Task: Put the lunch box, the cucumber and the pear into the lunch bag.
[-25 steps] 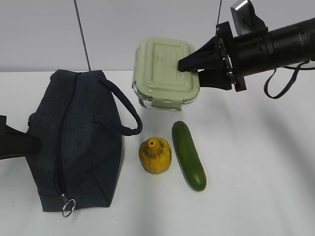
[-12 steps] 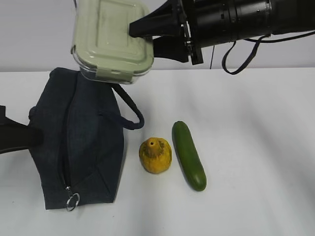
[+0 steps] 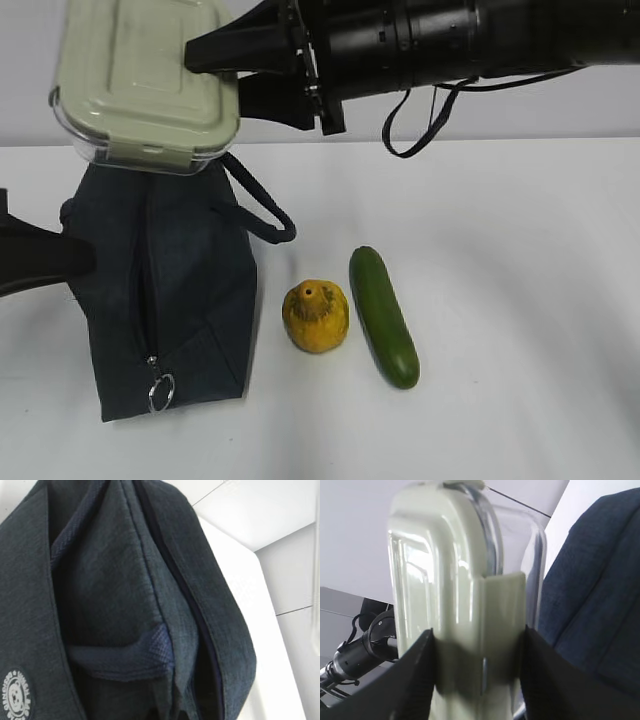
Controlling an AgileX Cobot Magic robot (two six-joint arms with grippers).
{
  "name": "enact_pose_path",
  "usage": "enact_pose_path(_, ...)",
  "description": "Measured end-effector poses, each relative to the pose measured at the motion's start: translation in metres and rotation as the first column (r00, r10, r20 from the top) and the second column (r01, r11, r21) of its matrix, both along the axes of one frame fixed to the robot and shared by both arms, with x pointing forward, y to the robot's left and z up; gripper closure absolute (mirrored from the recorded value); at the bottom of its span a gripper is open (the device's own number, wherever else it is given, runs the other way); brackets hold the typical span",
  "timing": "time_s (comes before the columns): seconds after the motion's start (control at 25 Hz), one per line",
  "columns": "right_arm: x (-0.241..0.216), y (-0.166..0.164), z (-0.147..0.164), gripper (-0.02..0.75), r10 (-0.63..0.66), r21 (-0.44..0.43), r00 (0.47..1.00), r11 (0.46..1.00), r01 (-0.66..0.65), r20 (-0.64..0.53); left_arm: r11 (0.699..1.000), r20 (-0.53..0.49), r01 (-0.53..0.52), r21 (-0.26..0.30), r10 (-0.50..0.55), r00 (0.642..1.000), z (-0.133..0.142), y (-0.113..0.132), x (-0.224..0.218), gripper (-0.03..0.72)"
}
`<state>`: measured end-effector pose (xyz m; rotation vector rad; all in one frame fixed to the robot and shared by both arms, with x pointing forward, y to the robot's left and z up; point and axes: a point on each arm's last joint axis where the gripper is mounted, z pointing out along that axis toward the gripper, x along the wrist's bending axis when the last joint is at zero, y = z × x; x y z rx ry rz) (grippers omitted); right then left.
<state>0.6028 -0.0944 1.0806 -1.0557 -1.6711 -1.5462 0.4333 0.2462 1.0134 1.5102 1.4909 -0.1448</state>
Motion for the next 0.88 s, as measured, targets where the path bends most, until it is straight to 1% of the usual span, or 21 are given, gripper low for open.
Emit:
enact_pose_path(0.16, 0.007, 0.006, -0.009, 0.37, -0.022, 0.057, 0.999, 0.998, 0.024, -0.027, 0.999, -0.012, 0.001, -0.037, -0.001, 1.0, -0.001, -0.003, 0.002, 0.701)
enact_pose_path(0.32, 0.014, 0.007, -0.013, 0.37, -0.076, 0.059, 0.997, 0.995, 0.078, -0.029, 0.996, -0.03, 0.067, -0.053, -0.069, 0.997, -0.008, -0.021, 0.004, 0.701)
enact_pose_path(0.48, 0.018, 0.007, -0.016, 0.37, -0.112, 0.051, 0.993, 0.992, 0.114, -0.035, 0.992, -0.023, 0.115, -0.042, -0.116, 0.993, -0.013, -0.036, 0.004, 0.701)
enact_pose_path(0.64, 0.024, 0.008, -0.025, 0.37, -0.135, 0.036, 0.99, 0.99, 0.137, -0.045, 0.993, -0.019, 0.112, -0.039, -0.113, 0.993, -0.013, -0.038, 0.004, 0.701)
enact_pose_path(0.88, 0.035, 0.011, -0.062, 0.37, -0.138, -0.001, 0.984, 0.99, 0.139, -0.116, 0.993, -0.018, 0.11, -0.032, -0.111, 0.994, -0.013, -0.037, 0.005, 0.701)
